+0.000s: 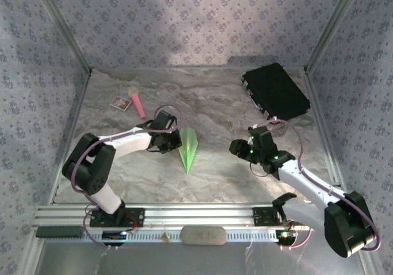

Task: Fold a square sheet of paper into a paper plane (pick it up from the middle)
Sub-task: Move the paper to the center of the table.

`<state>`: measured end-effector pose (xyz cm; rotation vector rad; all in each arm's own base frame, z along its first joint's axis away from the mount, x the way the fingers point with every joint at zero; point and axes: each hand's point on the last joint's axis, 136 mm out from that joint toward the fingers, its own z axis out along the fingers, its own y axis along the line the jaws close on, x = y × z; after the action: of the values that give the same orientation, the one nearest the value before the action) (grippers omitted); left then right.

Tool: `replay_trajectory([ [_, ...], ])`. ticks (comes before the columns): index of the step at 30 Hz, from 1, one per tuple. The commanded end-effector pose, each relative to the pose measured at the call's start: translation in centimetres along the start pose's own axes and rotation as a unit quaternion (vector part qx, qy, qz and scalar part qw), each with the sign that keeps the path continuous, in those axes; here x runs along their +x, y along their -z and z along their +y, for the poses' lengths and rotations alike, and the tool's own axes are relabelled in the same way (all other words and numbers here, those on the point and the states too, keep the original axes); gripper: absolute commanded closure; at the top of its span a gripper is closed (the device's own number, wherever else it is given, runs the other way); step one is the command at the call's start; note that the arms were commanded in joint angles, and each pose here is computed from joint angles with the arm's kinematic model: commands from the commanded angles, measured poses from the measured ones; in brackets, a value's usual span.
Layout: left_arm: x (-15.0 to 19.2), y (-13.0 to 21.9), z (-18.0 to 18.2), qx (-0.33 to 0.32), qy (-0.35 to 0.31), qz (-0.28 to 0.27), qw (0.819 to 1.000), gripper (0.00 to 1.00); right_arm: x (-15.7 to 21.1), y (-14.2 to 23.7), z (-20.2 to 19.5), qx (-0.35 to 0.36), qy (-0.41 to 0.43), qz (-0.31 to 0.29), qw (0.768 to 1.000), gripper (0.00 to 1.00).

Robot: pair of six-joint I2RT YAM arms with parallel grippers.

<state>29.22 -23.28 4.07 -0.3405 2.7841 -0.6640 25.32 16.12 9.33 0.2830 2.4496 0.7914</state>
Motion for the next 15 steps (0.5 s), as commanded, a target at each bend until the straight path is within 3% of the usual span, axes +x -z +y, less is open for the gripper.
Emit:
replay_trajectory([
  [1, 0.2, 0.5, 0.2, -0.009, -0.001, -0.005, 1.000, 0.89, 0.0, -0.3, -0.4, 0.007, -0.008, -0.005, 1.000, 0.58],
  [7, 0.3, 0.5, 0.4, -0.014, 0.000, -0.004, 1.000, 0.87, 0.0, -0.3, -0.3, 0.006, -0.006, -0.004, 1.000, 0.58],
  [15, 0.2, 1.6, 0.0, -0.008, -0.011, -0.017, 1.000, 0.74, -0.4, 0.1, -0.5, 0.015, 0.005, -0.007, 1.000, 0.57],
])
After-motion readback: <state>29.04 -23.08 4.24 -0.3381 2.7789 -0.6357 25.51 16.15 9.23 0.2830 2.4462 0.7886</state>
